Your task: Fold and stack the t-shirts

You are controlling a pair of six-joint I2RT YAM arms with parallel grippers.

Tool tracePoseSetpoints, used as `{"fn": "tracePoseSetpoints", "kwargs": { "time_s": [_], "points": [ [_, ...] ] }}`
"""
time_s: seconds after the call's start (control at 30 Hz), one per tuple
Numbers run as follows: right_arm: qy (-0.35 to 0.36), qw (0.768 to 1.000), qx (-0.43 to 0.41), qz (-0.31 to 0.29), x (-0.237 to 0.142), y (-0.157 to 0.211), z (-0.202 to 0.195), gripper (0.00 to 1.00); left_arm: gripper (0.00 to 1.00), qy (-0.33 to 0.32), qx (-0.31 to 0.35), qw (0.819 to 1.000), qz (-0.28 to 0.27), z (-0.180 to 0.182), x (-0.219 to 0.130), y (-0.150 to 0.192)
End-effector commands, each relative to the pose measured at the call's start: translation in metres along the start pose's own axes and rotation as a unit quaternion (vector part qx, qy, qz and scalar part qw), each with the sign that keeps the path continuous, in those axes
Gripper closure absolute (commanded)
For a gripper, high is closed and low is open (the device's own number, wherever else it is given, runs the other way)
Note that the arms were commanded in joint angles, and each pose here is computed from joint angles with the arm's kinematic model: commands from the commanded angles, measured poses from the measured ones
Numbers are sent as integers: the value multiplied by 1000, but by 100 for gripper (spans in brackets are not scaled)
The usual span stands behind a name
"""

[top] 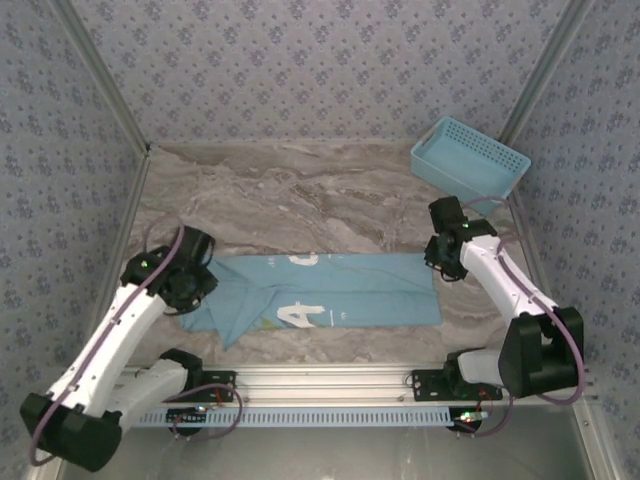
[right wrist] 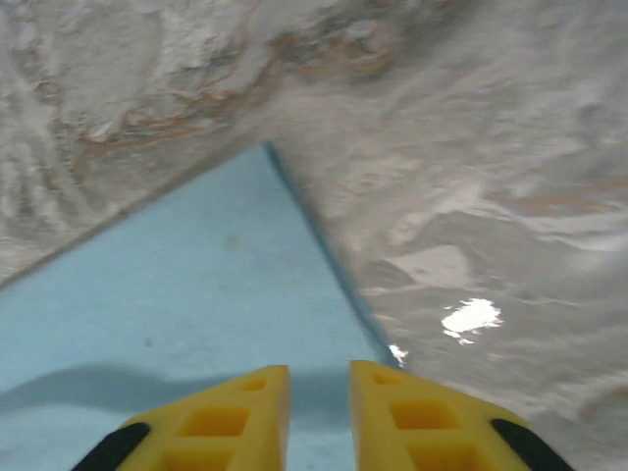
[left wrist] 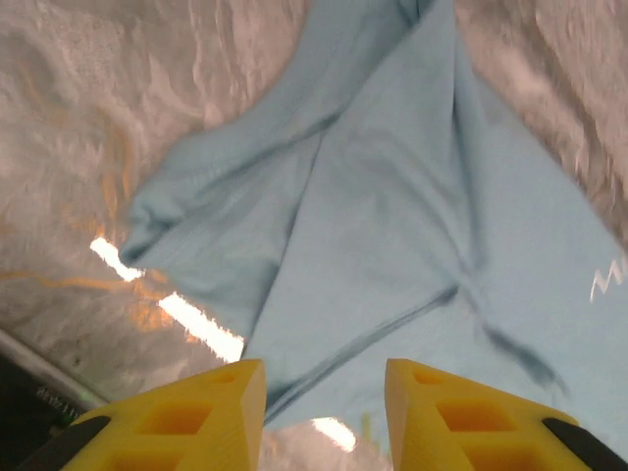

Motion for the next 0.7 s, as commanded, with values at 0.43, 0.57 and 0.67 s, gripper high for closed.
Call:
{"fn": "tracePoseSetpoints", "kwargs": {
  "time_s": [0.43,0.57,0.67],
  "points": [
    [-45,993,-16,107,67,-14,34,71,62,135,59,987,68,-67,117,-73],
    [-43,993,-14,111,70,-16,35,71,65,99,79,989,74,-54,131,-70],
    [-41,993,-14,113,73,-16,35,71,72,109,81,988,73,-58,135,-70]
  ]
}}
Point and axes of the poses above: each hand's point on the last joint's axis, 136 mm out from that joint toward the fingers, its own x axis out along the fingers, its own z axis along the line the jaws close on, y = z × x, the point moved 1 cm from there along -x, back along the fingers
